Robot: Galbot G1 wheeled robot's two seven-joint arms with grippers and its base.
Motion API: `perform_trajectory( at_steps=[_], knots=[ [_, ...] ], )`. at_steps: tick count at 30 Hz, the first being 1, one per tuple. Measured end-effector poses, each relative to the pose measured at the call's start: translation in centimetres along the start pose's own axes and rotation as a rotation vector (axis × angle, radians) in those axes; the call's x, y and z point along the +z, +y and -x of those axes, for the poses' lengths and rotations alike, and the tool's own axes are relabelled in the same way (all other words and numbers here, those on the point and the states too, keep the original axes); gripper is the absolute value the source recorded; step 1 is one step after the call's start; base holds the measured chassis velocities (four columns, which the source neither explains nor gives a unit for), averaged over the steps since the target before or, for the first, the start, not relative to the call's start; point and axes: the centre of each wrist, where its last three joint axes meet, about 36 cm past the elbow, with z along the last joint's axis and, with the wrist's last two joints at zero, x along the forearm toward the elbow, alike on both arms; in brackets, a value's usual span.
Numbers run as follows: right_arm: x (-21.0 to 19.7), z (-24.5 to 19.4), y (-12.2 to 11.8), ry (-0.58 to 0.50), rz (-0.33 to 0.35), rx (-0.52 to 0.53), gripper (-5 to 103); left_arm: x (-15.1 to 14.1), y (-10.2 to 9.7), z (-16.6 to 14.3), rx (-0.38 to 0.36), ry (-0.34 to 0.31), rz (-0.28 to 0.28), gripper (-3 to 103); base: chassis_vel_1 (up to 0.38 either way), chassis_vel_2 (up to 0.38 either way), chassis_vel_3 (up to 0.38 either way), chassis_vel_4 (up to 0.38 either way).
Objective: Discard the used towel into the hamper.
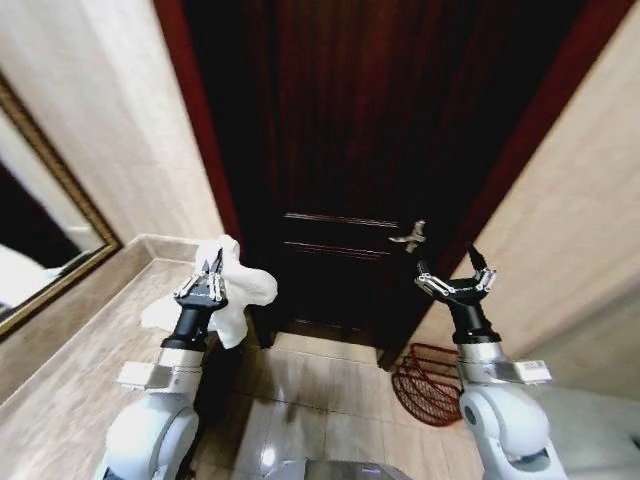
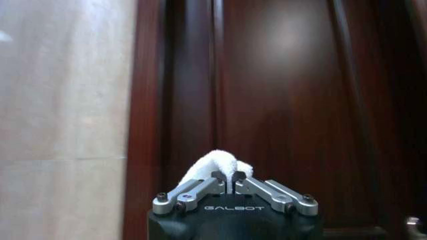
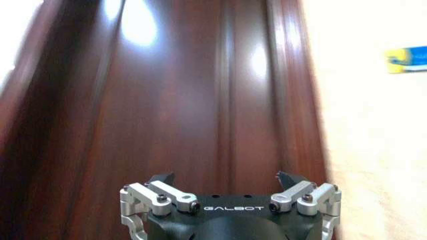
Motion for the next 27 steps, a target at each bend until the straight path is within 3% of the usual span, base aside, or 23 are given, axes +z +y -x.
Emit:
perform_trajectory(
  at_steps=[4,7,9,12,15,19,27],
  knots=[
    [-0.7,0.1,0.2,0.003,0.017,-0.011,100,0.0,0.0,0.1,0.003,-0.005,-0.014,2,-0.11,-0.129,-0.143,-0.135],
    [0.0,0.8,-1.0,0.034,-0.042,-0.081,100,0.1,-0.1,-0.3,-0.001,0.016,-0.033,2,-0.134,-0.127,-0.131,-0.149],
    [-0.1,1.1,-1.2,0.025,-0.044,-0.085,100,0.2,-0.1,-0.4,0.0,0.021,-0.034,2,-0.126,-0.125,-0.132,-0.113],
    [-1.0,1.3,-0.5,-0.005,0.004,-0.057,100,0.2,0.1,-0.5,-0.006,0.024,-0.037,2,-0.125,-0.121,-0.105,-0.119],
    [-0.9,0.8,-0.1,-0.008,0.01,-0.055,100,0.2,0.0,-0.6,-0.015,0.027,-0.04,2,-0.13,-0.115,-0.103,-0.123],
    [-1.5,0.1,0.7,-0.04,0.054,-0.067,100,0.3,-0.3,-0.6,-0.04,0.024,-0.074,2,-0.125,-0.139,-0.147,-0.125],
    [-1.9,-0.2,0.7,-0.076,0.058,-0.098,100,0.3,-0.7,-0.3,-0.043,0.022,-0.13,2,-0.114,-0.13,-0.131,-0.126]
  ],
)
